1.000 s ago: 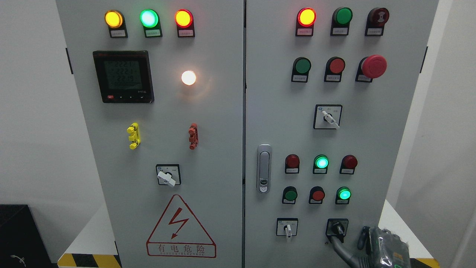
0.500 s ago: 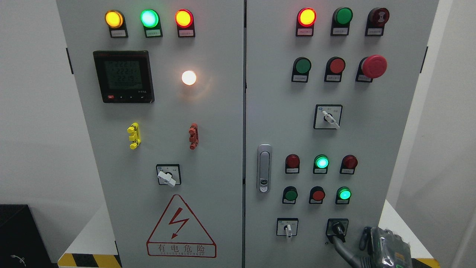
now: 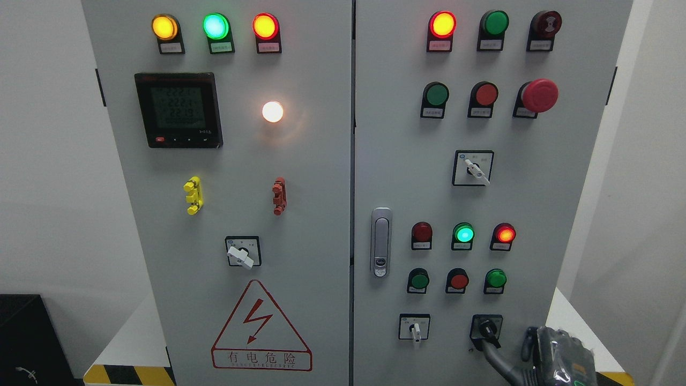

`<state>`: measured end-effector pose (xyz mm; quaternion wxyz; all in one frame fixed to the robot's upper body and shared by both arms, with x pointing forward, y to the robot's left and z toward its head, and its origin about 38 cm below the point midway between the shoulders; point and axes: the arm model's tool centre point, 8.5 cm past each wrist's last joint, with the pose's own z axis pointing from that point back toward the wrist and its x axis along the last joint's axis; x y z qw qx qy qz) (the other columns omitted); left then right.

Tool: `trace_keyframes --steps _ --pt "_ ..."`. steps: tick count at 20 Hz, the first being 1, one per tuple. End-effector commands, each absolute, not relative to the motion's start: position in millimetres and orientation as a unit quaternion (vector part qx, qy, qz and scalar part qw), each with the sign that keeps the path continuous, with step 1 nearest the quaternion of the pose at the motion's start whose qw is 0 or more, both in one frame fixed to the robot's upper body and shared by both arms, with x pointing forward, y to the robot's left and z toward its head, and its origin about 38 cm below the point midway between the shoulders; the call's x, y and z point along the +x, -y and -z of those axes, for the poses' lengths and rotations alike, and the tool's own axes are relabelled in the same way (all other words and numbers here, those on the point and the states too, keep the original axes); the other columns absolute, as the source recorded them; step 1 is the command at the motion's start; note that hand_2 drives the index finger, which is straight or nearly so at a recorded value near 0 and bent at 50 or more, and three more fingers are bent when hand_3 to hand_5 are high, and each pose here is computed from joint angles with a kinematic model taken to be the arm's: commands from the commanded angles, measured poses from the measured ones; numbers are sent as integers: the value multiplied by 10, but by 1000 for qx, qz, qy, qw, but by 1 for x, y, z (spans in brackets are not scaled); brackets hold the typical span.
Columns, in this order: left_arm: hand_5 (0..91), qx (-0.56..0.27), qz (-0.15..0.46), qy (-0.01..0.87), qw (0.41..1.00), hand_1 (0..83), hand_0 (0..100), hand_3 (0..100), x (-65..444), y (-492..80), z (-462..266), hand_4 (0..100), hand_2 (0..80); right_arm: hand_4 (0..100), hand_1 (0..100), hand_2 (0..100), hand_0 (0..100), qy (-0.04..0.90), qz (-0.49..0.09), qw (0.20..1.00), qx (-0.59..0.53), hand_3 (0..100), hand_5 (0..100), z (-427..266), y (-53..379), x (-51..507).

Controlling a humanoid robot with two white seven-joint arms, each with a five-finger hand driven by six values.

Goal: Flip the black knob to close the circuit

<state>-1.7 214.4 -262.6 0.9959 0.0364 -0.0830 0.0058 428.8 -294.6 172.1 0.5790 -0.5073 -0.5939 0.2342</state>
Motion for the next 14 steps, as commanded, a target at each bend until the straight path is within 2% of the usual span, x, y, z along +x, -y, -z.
trace_keyframes --steps 1,14 --pt "0 33 15 74 997 556 120 0 -9 -213 262 0 0 776 239 773 0 590 -227 583 -510 937 847 -173 302 428" --pt "0 33 16 74 997 556 120 0 -9 -213 262 0 0 774 239 771 0 595 -222 581 -509 936 848 -176 303 428"
